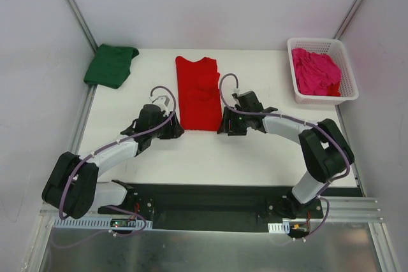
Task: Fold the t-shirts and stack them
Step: Fold the folded rectangular tshirt in 1/3 of the way
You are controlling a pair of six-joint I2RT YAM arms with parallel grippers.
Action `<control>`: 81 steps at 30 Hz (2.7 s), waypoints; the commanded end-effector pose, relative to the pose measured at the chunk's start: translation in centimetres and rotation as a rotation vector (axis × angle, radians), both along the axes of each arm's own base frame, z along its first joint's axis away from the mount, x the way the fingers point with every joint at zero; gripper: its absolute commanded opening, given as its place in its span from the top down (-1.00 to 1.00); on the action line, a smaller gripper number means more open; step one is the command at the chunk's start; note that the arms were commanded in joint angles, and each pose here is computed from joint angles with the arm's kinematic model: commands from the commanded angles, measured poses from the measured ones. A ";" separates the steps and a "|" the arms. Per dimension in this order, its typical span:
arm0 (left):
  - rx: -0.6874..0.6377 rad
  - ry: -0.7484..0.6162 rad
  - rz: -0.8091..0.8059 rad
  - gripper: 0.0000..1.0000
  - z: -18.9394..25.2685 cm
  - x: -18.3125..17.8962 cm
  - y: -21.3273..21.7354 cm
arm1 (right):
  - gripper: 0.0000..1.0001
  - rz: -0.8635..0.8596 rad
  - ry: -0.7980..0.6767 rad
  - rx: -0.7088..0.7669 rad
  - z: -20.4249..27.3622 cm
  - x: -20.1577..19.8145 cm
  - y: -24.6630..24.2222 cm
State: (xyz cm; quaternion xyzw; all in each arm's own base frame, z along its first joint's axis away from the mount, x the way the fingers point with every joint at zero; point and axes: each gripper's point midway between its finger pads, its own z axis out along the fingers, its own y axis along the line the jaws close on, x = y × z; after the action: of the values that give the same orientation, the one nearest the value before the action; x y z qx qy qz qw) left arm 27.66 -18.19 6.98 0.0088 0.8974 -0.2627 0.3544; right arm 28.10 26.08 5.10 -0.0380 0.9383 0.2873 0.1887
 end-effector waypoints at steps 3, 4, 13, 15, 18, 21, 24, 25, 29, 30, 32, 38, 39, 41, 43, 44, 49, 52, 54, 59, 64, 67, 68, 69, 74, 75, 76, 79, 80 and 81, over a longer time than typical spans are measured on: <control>0.026 -0.035 0.006 0.06 -0.6 1.3 -0.1 | -0.18 0.006 -0.063 0.009 0.9 2.3 1.1; 0.024 -0.041 0.004 0.08 -0.4 1.6 -0.3 | -0.18 0.006 -0.056 0.003 0.5 2.4 1.1; 0.026 -0.066 -0.011 0.13 0.2 3.0 -1.0 | -0.18 0.005 -0.077 -0.025 0.1 3.8 1.3; 0.032 -0.072 -0.015 0.13 0.3 3.2 -1.0 | -0.18 0.004 -0.066 -0.034 -0.5 3.9 1.3; 0.033 -0.086 -0.019 0.14 0.7 3.7 -1.2 | -0.18 0.001 -0.061 -0.043 -0.9 4.2 1.2; 0.037 -0.090 -0.022 0.15 0.8 4.0 -1.3 | -0.18 -0.002 -0.062 -0.047 -1.1 4.6 1.1; 0.043 -0.094 -0.025 0.16 0.8 4.5 -1.5 | -0.18 0.000 -0.057 -0.045 -1.3 4.9 1.2; 0.043 -0.093 -0.025 0.17 0.7 4.7 -1.5 | -0.18 -0.002 -0.058 -0.046 -1.3 5.0 1.1; 0.046 -0.092 -0.030 0.19 0.3 5.1 -1.8 | -0.18 -0.006 -0.054 -0.044 -1.5 5.4 1.0; 0.045 -0.093 -0.030 0.19 0.4 5.3 -1.9 | -0.18 -0.004 -0.049 -0.042 -1.6 5.4 1.1; 0.045 -0.088 -0.032 0.19 0.0 5.5 -2.0 | -0.18 -0.004 -0.043 -0.041 -1.8 5.5 1.1; 0.041 -0.076 -0.038 0.22 -0.6 6.0 -2.5 | -0.18 0.003 -0.028 -0.033 -2.2 5.6 1.3; 0.039 -0.076 -0.038 0.22 -0.6 6.1 -2.5 | -0.18 0.004 -0.026 -0.030 -2.2 5.6 1.3; 0.038 -0.070 -0.040 0.24 -0.9 6.2 -2.7 | -0.17 0.007 -0.018 -0.031 -2.4 5.5 1.3; 0.039 -0.066 -0.041 0.24 -1.2 6.3 -2.7 | -0.18 0.013 -0.014 -0.028 -2.5 5.4 1.4; 0.040 -0.065 -0.042 0.24 -1.3 6.3 -2.7 | -0.18 0.013 -0.012 -0.026 -2.5 5.4 1.4; 0.043 -0.057 -0.041 0.26 -1.8 6.6 -2.9 | -0.16 0.026 0.000 -0.018 -2.7 5.2 1.7; 0.037 -0.051 -0.041 0.27 -2.2 6.7 -3.0 | -0.15 0.031 0.014 -0.010 -2.9 5.1 1.9; 0.030 -0.043 -0.042 0.28 -2.4 6.7 -3.2 | -0.14 0.035 0.019 -0.003 -2.9 5.0 2.0; 0.003 -0.039 -0.046 0.31 -2.1 6.7 -3.6 | -0.08 0.041 0.026 -0.001 -3.0 4.6 1.9; -0.007 -0.043 -0.050 0.90 -1.7 6.5 -3.7 | 0.43 0.047 0.030 0.004 -3.0 4.4 2.0; -0.007 -0.047 -0.048 1.00 -1.6 6.4 -3.6 | 0.84 0.046 0.031 0.008 -3.0 4.4 2.1; -0.003 -0.046 -0.046 1.00 -1.7 6.3 -3.5 | 0.92 0.048 0.034 0.007 -3.0 4.3 2.1; -0.001 -0.045 -0.043 1.00 -1.6 6.2 -3.4 | 0.96 0.045 0.029 0.008 -2.9 4.5 2.1; 0.011 -0.042 -0.035 1.00 -1.4 5.1 -2.6 | 0.97 0.034 0.031 -0.014 -3.0 4.3 1.6; 0.011 -0.041 -0.035 1.00 -1.3 4.8 -2.5 | 0.97 0.029 0.032 -0.020 -3.0 4.2 1.4; 0.016 -0.031 -0.032 1.00 -1.5 4.4 -2.2 | 0.96 0.027 0.030 -0.022 -2.9 4.1 1.3; 0.021 -0.029 -0.022 1.00 -1.3 3.0 -1.5 | 0.97 0.021 0.038 -0.037 -2.9 3.5 0.8; 0.023 -0.033 -0.017 1.00 -1.1 2.5 -1.1 | 0.97 0.017 0.043 -0.046 -3.1 3.3 0.5; 0.025 -0.032 -0.015 1.00 -1.1 2.2 -0.9 | 0.97 0.018 0.042 -0.047 -3.0 3.2 0.5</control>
State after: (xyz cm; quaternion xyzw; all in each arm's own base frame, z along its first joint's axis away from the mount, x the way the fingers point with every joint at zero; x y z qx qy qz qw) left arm 31.66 -20.05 5.35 0.0281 0.8930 -0.2619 0.3648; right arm 32.41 27.82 1.94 -0.0468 0.9409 0.2897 0.1693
